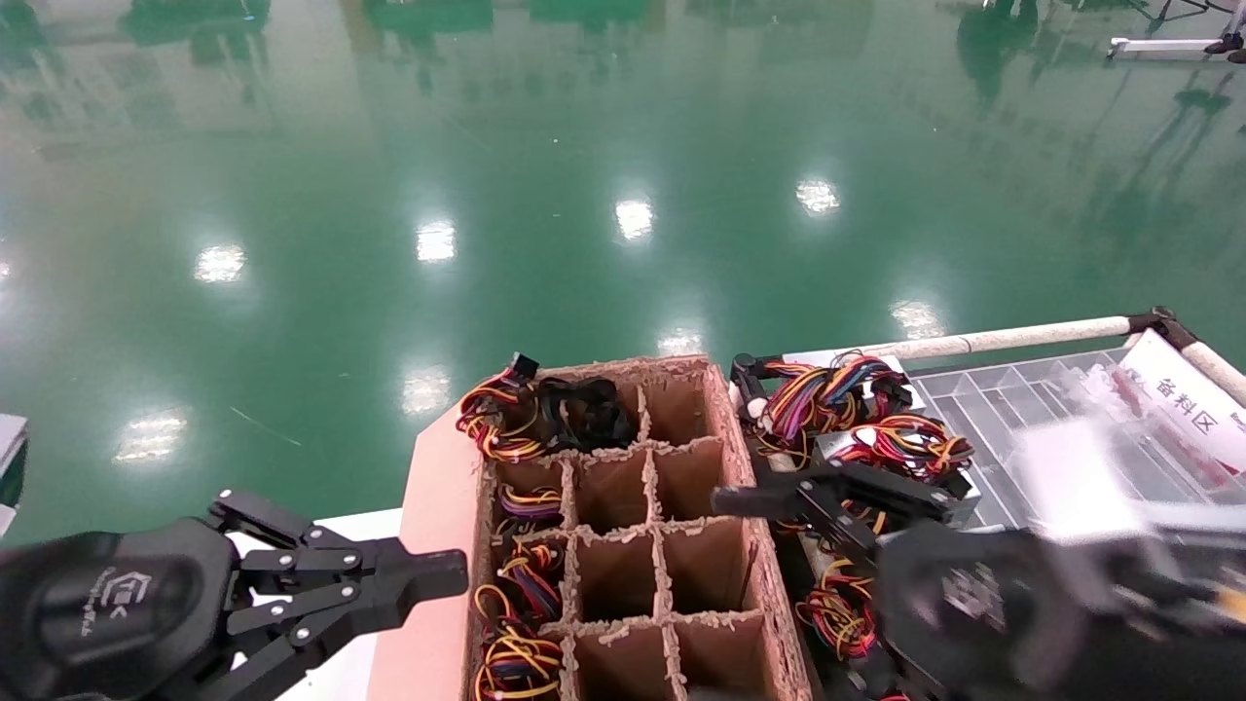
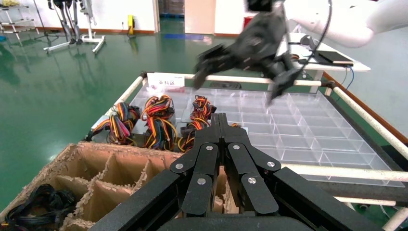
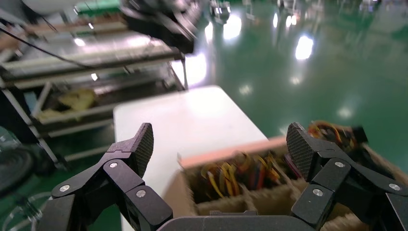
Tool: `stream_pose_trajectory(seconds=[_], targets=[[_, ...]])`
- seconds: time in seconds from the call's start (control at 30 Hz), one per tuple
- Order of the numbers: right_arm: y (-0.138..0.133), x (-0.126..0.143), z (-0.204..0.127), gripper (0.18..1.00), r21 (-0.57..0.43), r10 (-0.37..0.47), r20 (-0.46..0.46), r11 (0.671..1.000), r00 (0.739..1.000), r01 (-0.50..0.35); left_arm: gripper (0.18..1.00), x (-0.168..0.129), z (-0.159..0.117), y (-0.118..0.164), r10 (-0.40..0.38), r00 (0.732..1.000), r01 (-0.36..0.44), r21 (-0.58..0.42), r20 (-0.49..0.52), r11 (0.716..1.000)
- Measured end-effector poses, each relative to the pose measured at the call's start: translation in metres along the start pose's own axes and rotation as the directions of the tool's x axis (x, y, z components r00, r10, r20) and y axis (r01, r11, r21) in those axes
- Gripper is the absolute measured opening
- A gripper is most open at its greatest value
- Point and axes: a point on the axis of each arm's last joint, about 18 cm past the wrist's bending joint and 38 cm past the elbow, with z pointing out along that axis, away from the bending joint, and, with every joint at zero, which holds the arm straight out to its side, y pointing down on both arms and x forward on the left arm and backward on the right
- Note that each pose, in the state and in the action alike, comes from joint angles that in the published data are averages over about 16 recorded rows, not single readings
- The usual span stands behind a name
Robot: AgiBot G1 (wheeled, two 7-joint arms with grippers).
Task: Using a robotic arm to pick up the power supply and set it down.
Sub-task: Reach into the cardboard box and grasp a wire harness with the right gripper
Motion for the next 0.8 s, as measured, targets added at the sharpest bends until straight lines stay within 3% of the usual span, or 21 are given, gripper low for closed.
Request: stream_pose_trajectory(seconds=[0.37,0.8], targets=[[0.025,0.041,0.049,1.0,-0.073,0.021,0.049,0.997,0.999,-0.018,0.192,0.0,0.0,0.0,0.0,1.0,0.0,0.0,0.0,1.0],[0.065,0.049,0.103,1.0,-0.101,0.096,0.125,0.991,0.988,-0.083,0.195,0.0,0.0,0.0,0.0,1.0,0.0,0.0,0.0,1.0]])
